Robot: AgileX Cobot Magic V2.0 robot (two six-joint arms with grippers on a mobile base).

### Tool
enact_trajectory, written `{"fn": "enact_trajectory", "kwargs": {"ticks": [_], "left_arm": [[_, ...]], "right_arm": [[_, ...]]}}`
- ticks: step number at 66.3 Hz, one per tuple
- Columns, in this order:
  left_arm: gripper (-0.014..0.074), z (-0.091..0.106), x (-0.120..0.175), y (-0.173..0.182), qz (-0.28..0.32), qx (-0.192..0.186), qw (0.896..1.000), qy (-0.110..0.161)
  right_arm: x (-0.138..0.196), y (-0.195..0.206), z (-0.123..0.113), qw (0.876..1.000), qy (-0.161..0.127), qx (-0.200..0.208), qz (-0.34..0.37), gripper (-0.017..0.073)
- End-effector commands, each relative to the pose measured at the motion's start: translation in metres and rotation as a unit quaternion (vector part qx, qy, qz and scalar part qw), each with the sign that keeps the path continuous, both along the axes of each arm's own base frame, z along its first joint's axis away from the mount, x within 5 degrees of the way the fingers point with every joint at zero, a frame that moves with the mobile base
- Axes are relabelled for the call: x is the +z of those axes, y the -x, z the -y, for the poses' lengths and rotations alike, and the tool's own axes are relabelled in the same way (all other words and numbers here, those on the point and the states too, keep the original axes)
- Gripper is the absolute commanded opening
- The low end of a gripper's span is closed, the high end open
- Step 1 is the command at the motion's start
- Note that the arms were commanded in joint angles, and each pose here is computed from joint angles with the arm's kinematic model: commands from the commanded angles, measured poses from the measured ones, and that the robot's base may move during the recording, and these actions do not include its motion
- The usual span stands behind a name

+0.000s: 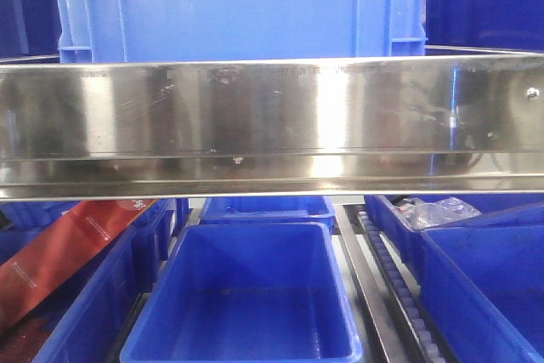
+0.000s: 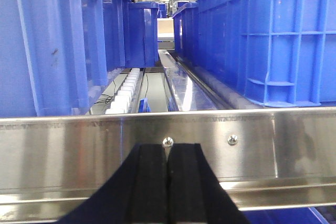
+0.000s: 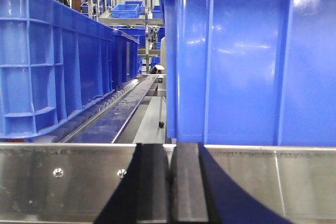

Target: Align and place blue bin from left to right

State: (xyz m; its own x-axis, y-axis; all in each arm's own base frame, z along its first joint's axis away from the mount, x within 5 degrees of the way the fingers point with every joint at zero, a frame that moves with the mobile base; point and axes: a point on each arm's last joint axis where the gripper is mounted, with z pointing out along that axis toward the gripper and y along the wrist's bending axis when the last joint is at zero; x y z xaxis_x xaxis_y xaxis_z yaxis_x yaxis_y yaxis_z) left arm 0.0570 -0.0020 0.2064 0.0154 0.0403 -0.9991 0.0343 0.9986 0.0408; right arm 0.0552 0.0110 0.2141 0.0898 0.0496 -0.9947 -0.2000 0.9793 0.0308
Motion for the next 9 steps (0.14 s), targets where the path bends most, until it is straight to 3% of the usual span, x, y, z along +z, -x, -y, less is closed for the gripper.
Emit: {"fn": "enact_trajectory", "kwargs": {"ticks": [1,9], "left_arm": [[-0.0111,0.0003,0.0029,0.0006,0.015,-0.003,1.000,0.003],[-0.0111,0.0003,0.0029,0.0006,0.015,-0.003,1.000,0.003]], "right_arm": [[0.0025,0.0005,0.0004,1.000,-0.006,-0.001,0.012,-0.0078],[0.0025,0.0005,0.0004,1.000,-0.006,-0.001,0.012,-0.0078]]}}
